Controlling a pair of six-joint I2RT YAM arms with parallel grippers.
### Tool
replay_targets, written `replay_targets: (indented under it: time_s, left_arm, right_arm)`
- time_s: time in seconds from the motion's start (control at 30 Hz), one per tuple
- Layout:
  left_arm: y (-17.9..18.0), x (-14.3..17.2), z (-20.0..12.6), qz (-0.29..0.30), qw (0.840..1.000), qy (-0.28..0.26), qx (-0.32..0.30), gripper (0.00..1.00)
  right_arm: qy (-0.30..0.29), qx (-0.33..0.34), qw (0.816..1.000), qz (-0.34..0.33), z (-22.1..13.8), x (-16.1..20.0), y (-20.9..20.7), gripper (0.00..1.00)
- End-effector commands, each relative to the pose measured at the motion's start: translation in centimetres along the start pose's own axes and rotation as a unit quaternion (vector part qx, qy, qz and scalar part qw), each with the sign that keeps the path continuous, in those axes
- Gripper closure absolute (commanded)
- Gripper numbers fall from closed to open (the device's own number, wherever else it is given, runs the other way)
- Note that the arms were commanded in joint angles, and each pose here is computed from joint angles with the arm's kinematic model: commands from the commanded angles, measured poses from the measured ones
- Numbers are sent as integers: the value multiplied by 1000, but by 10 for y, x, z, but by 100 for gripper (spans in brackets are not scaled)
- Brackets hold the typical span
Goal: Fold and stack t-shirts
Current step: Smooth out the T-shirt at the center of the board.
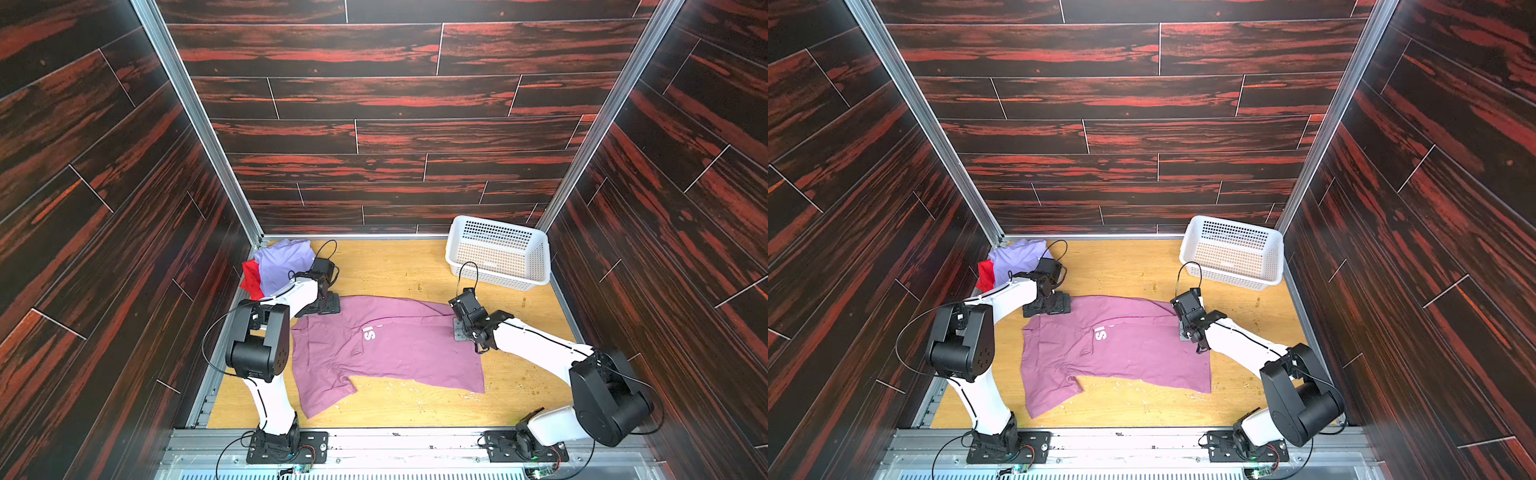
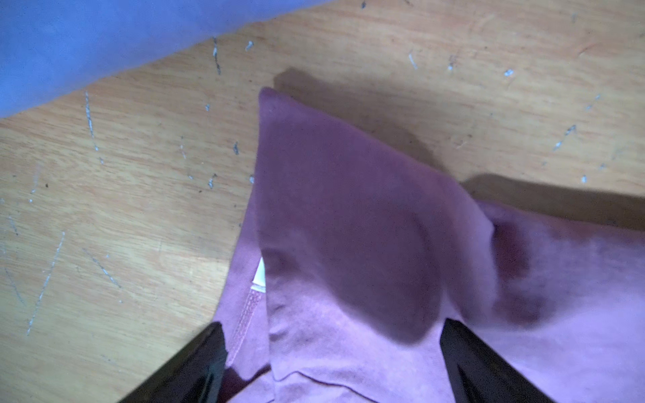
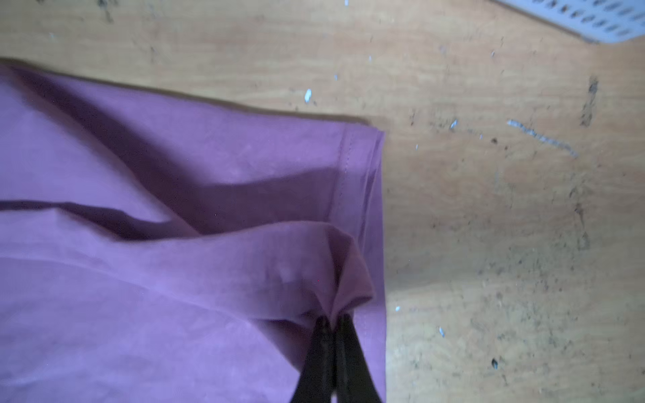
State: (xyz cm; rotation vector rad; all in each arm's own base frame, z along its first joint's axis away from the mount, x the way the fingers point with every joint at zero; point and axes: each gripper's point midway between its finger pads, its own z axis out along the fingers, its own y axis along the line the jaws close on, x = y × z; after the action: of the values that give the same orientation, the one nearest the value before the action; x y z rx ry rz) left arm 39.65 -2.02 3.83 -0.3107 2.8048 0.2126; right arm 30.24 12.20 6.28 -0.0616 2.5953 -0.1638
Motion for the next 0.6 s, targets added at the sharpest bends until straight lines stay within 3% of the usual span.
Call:
replay_targets:
  time_s: [0.0, 0.2, 0.27, 0.33, 0.57]
  left_arm:
    - [3, -12, -12, -5, 1000, -12, 3, 0]
    - [4, -17, -16, -8, 1000, -17, 6, 0]
    - [4, -18, -19, -9, 1000, -19, 7, 0]
    - [4, -18, -20, -9, 1000, -20, 9, 0]
    - [4, -16, -23, -10, 1000, -20, 13, 0]
  right_arm:
    - [57, 12, 998, -20, 3, 35, -6, 92]
    - [104, 52, 993, -21, 21, 71, -18, 56]
    - [98, 73, 992, -16, 20, 70, -21, 33]
    - [71, 91, 993, -7, 11, 56, -22, 20]
    - [-54, 4, 998, 36, -39, -26, 6, 13]
